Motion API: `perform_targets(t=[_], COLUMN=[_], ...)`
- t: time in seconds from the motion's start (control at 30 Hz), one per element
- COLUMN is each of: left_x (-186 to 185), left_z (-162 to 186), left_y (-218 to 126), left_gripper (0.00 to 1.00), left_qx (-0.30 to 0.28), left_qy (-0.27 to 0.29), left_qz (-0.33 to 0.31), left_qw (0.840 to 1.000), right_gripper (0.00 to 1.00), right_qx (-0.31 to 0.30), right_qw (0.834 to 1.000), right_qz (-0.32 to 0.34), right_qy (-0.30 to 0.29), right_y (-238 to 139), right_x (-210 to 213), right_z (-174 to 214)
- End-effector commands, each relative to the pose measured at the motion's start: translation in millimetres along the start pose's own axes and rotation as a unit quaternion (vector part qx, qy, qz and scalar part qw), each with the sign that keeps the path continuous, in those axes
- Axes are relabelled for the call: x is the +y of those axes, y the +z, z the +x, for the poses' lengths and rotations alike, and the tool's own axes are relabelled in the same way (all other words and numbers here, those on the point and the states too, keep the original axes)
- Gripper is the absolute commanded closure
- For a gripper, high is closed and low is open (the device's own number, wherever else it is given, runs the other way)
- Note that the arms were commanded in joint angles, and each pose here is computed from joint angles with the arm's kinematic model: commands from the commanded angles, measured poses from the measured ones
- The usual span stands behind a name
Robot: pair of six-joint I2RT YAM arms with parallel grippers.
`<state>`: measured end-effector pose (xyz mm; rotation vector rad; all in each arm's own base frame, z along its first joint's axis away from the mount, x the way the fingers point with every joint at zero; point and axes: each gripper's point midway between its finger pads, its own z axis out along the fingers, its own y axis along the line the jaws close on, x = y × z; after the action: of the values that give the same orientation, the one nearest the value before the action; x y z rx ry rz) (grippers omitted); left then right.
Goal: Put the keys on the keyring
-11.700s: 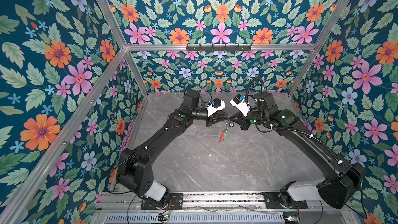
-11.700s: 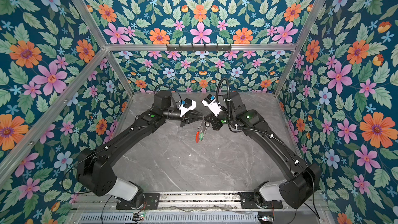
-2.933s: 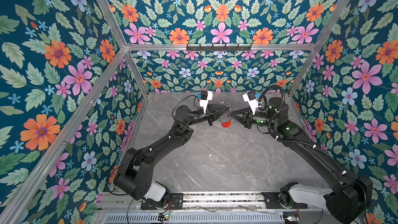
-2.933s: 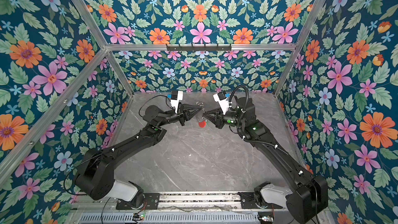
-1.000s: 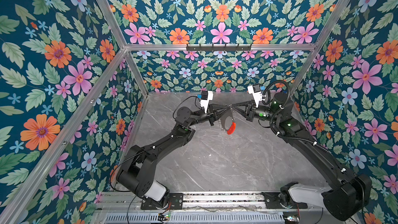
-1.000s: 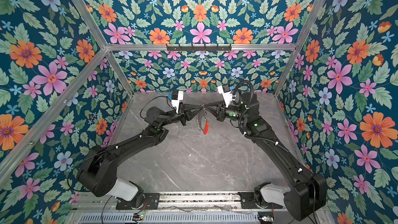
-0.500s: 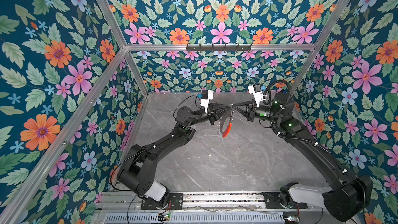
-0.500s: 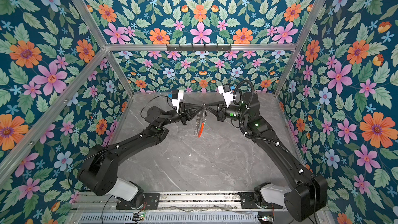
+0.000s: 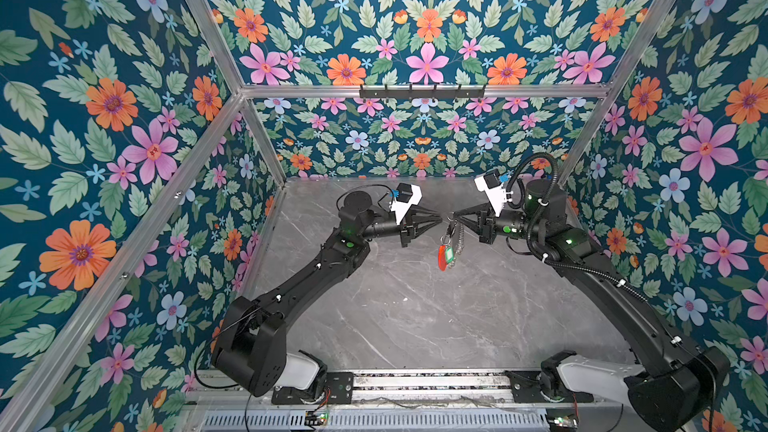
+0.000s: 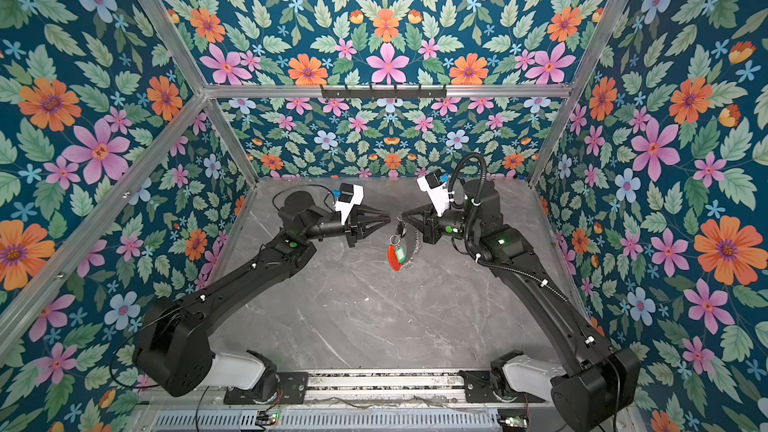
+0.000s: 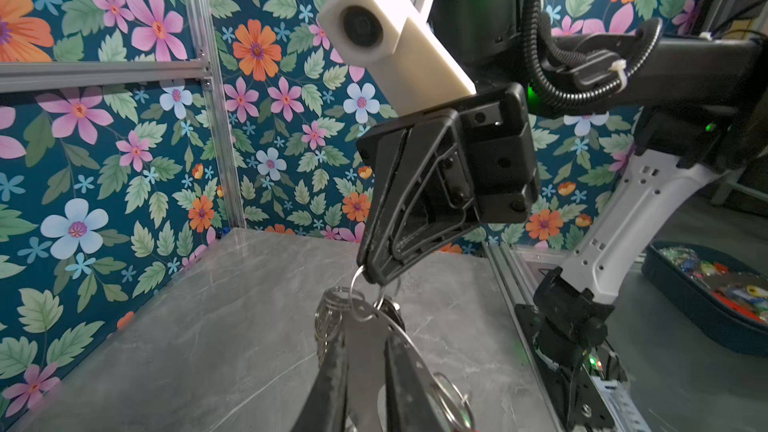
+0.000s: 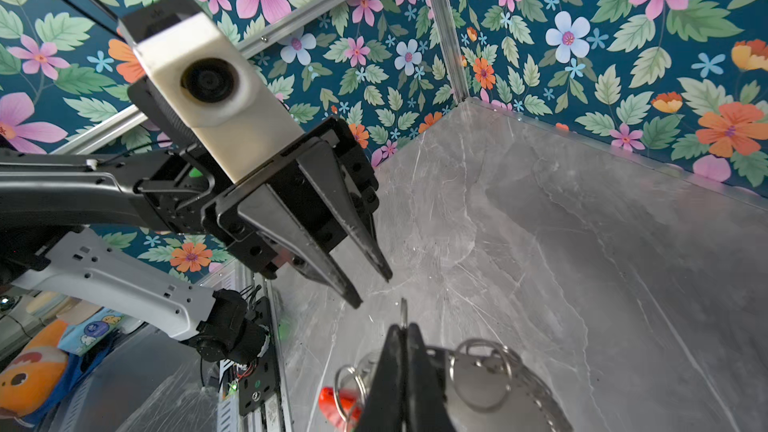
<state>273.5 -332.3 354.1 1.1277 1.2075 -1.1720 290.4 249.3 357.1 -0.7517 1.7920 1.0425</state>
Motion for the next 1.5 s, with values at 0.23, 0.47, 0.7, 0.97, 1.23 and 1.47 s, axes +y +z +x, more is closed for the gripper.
perform_targets(t=[0.23,0.47,0.7,0.97,1.23,1.47], left_x=[-5.4,-1.6,0.1,-6.5,0.9,1.8], left_z=[-4.7,-3.8,-2.6,-12.8,-16.2,-21.2], left_y=[13.4,17.3,17.9,10.0,9.2,7.6], left_gripper=[0.83,0.87,1.0,1.0,1.0,1.0], left_qx=[0.004,0.003,0.003,-0.033,-0.043,-0.052], left_qy=[-0.042,-0.063,-0.074,-0.041,-0.054,-0.054], left_qz=[0.076,0.077,0.071,0.06,0.037,0.028], left_qw=[0.996,0.995,0.995,0.997,0.997,0.997], right_gripper=[1.0,1.0,1.0,0.92,0.58,0.74], right_qx=[0.005,0.001,-0.002,-0.021,-0.031,-0.027], right_qw=[0.999,0.999,0.999,1.0,0.999,1.0], right_qz=[-0.03,-0.025,-0.029,-0.014,0.008,0.009], right_qy=[-0.026,-0.031,-0.026,-0.003,-0.007,-0.01], right_y=[1.4,0.8,3.8,4.0,-2.8,-2.9], right_x=[13.8,13.3,12.7,6.3,0.2,-0.5], right_z=[0.2,-4.2,-7.2,-8.2,-4.6,-0.6])
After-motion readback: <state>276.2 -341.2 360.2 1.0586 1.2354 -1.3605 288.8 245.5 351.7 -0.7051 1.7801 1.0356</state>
